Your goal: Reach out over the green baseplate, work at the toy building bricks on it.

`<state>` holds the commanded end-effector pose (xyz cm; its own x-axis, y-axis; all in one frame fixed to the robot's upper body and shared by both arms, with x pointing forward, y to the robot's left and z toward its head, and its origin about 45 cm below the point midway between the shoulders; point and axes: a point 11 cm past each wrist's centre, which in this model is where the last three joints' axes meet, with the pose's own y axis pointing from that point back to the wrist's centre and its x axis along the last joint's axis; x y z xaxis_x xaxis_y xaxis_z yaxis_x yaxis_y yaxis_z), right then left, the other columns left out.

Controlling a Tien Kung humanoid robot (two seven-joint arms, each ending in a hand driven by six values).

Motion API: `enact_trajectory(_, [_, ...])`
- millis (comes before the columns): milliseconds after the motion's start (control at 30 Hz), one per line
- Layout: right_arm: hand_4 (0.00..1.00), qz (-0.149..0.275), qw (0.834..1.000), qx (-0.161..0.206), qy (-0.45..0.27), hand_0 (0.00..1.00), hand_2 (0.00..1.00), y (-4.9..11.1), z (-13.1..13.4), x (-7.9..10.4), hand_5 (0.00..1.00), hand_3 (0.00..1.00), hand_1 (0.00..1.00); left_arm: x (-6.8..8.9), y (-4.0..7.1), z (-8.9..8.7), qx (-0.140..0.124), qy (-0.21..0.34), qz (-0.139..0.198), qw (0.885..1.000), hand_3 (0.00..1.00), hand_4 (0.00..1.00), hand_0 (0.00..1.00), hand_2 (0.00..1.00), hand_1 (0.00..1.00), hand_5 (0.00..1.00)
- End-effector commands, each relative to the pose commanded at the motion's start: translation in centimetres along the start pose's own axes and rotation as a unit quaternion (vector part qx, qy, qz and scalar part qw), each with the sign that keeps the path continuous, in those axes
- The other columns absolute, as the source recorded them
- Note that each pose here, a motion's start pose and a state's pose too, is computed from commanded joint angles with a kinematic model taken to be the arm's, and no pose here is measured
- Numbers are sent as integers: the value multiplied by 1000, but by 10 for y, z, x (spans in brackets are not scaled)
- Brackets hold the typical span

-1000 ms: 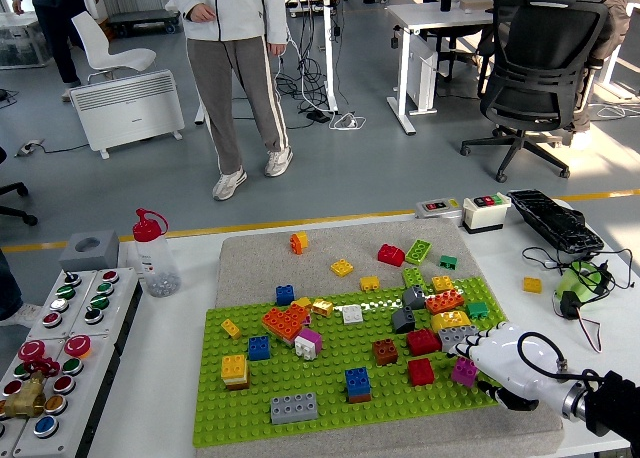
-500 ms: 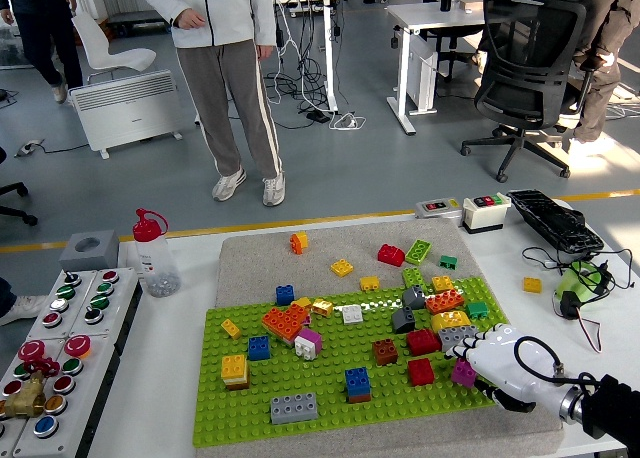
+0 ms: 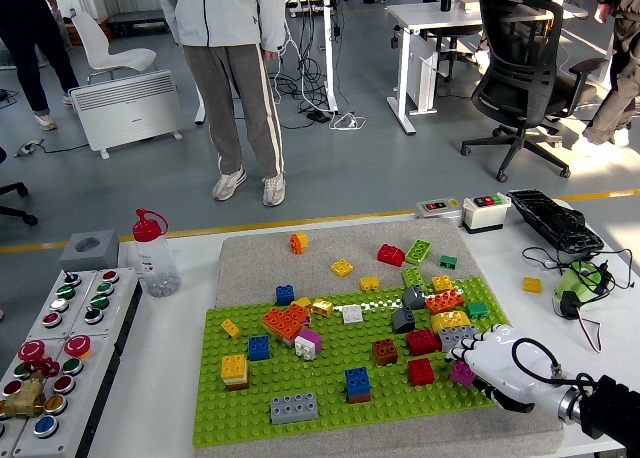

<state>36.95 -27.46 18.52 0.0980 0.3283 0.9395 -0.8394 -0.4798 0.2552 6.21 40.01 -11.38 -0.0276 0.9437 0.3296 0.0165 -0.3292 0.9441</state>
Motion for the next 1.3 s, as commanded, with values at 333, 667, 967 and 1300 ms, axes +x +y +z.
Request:
enact_trajectory(333, [561, 4, 1000, 5, 1, 406, 729, 0, -2, -1, 2, 686, 593, 0, 0, 1, -1, 0, 0, 1000, 636, 391, 696, 709, 717, 998])
enact_trajectory(667, [552, 3, 1000, 9, -3, 395, 637, 0, -2, -4, 2, 620, 576, 0, 0, 1, -1, 0, 0, 1000, 636, 391, 696, 709, 717, 998])
enact_trajectory(967, [546, 18, 1000, 10, -10, 380, 622, 1, -1, 0, 2, 610, 567, 0, 0, 1, -1, -1, 1, 1000, 636, 391, 696, 709, 717, 998])
enact_trajectory(1300, [534, 35, 999, 13, -23, 374, 577, 2, -3, 7, 2, 598, 540, 0, 0, -2, 2, -3, 1, 1000, 637, 390, 695, 710, 718, 998])
